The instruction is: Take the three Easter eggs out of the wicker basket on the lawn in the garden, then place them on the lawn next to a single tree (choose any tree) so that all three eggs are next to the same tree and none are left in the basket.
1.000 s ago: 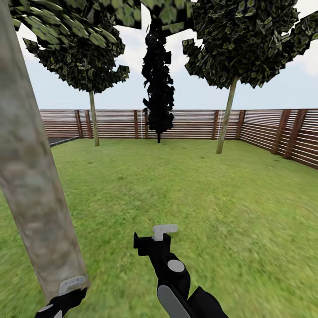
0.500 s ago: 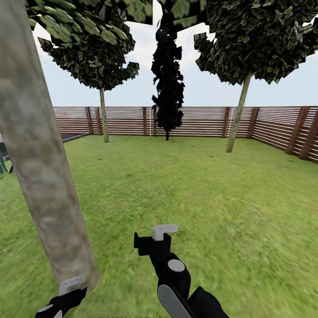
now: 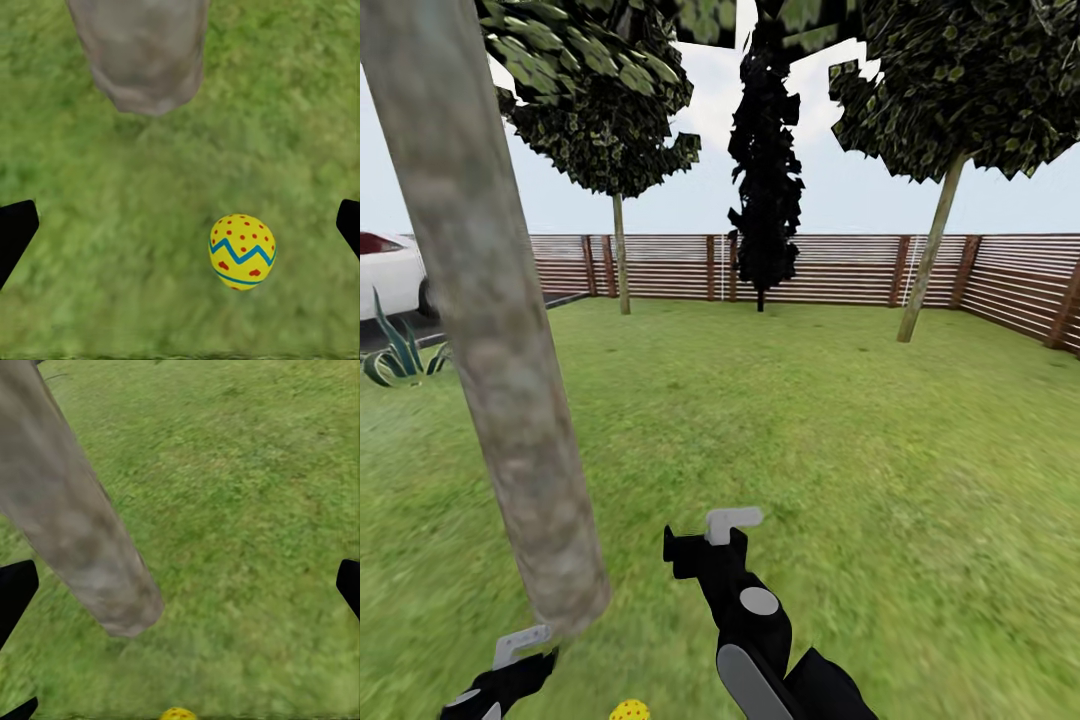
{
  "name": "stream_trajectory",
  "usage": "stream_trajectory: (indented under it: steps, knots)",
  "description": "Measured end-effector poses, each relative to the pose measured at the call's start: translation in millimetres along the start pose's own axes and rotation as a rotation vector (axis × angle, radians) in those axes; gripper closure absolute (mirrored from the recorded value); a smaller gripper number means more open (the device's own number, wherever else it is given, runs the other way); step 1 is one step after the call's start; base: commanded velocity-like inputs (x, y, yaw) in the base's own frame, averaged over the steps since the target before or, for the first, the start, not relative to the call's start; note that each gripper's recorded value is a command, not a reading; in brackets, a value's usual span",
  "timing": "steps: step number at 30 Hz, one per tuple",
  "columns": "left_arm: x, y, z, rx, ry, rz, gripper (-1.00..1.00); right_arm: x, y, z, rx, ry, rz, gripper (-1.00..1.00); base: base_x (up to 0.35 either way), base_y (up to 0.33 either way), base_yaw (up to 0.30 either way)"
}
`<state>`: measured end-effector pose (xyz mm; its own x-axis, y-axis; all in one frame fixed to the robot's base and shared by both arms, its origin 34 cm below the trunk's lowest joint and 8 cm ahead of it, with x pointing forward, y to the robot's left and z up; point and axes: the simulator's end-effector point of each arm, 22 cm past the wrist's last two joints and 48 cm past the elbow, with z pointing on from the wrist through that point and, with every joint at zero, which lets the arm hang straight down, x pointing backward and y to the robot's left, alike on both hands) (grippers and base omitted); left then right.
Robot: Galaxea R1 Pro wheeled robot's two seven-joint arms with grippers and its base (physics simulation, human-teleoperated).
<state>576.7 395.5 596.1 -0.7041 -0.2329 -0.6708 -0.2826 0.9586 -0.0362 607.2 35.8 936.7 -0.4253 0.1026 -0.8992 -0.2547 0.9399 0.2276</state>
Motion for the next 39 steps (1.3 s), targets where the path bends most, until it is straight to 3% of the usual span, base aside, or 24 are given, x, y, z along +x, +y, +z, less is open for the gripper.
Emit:
stream_trajectory:
  steps: [10,39]
  knots:
    - [6.1,1.1,2.0,-0.003,0.013,0.002,-1.0,6.1,0.7,2.7,-0.003,0.014,0.0,-1.0,-0.272,0.0,0.15]
    - [-0.6,3.5,-20.3,-0.018,0.053,0.008,-1.0,-11.8,9.4,-2.6,-0.009,0.054,0.007,-1.0,-0.01,0.0,0.153]
